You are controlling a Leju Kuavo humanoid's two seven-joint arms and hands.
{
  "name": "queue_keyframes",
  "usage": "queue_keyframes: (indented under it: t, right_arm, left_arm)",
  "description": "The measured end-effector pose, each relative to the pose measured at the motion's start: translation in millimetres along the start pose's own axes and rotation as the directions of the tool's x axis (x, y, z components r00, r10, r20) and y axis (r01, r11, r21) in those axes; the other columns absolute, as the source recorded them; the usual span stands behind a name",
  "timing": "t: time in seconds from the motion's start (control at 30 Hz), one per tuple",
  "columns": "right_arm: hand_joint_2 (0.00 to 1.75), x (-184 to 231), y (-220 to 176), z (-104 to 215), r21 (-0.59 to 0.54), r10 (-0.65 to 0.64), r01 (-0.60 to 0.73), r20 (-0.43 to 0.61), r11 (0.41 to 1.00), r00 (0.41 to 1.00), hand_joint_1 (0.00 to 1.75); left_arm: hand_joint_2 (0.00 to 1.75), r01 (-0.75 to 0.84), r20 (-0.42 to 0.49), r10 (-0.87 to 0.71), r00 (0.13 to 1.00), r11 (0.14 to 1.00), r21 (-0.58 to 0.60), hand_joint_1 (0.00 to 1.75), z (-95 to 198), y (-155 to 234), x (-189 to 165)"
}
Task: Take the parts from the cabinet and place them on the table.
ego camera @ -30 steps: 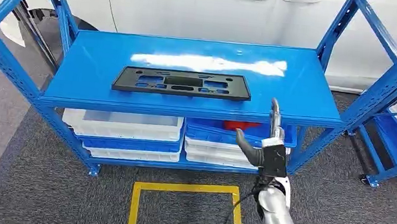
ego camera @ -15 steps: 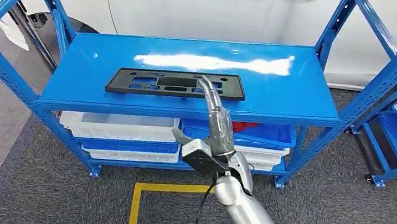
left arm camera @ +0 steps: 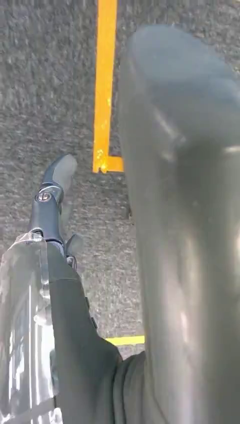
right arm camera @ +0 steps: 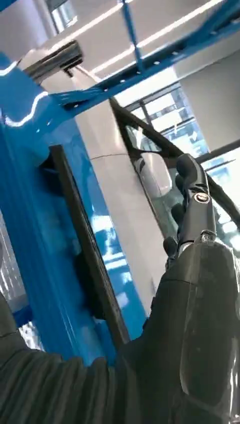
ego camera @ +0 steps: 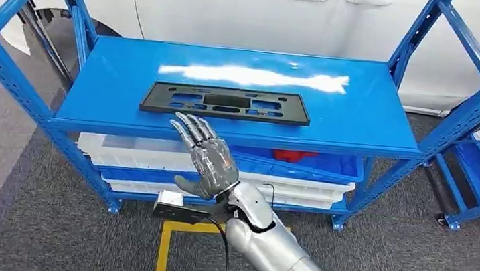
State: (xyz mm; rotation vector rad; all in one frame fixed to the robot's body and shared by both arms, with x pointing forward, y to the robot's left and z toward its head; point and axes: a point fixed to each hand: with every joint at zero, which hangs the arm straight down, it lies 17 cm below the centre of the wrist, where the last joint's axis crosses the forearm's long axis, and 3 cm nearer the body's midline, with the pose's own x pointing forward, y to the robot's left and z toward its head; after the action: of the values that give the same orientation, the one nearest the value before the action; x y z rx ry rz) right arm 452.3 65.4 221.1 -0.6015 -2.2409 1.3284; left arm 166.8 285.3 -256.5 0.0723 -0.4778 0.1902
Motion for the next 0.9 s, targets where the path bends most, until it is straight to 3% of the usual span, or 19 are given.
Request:
queue_keyframes:
  t: [0.17,0.43,0.67,0.8,0.9]
  right_arm:
    - [1.75,-13,34,7,0.124,0.131,-0.128,-0.012,0.984,0.991,0.0]
    - [1.75,-51,41,0,0.227,0.327,-0.307,-0.054,0.924,0.943,0.0]
    - [1.75,-116,19,-3,0.308,0.537,-0.474,-0.167,0.825,0.827,0.0]
    - [1.75,-147,-13,-13,0.313,0.632,-0.56,-0.227,0.767,0.741,0.0]
    - [1.75,-152,-22,-18,0.306,0.657,-0.587,-0.235,0.75,0.716,0.0]
  left_arm:
    - [0.0,0.01,-0.004,-0.01,1.0,1.0,0.003,0.0,0,0,-2]
    - [0.0,0.019,-0.004,-0.019,1.0,1.0,0.002,0.0,-1,-1,2]
    - [0.0,0.03,-0.019,-0.029,0.999,1.0,0.008,0.0,-1,2,-2]
    - [0.0,0.034,-0.022,-0.034,0.999,0.999,0.011,0.0,-2,4,0]
    - [0.0,0.036,-0.029,-0.036,0.999,0.999,0.01,0.0,-1,5,-3]
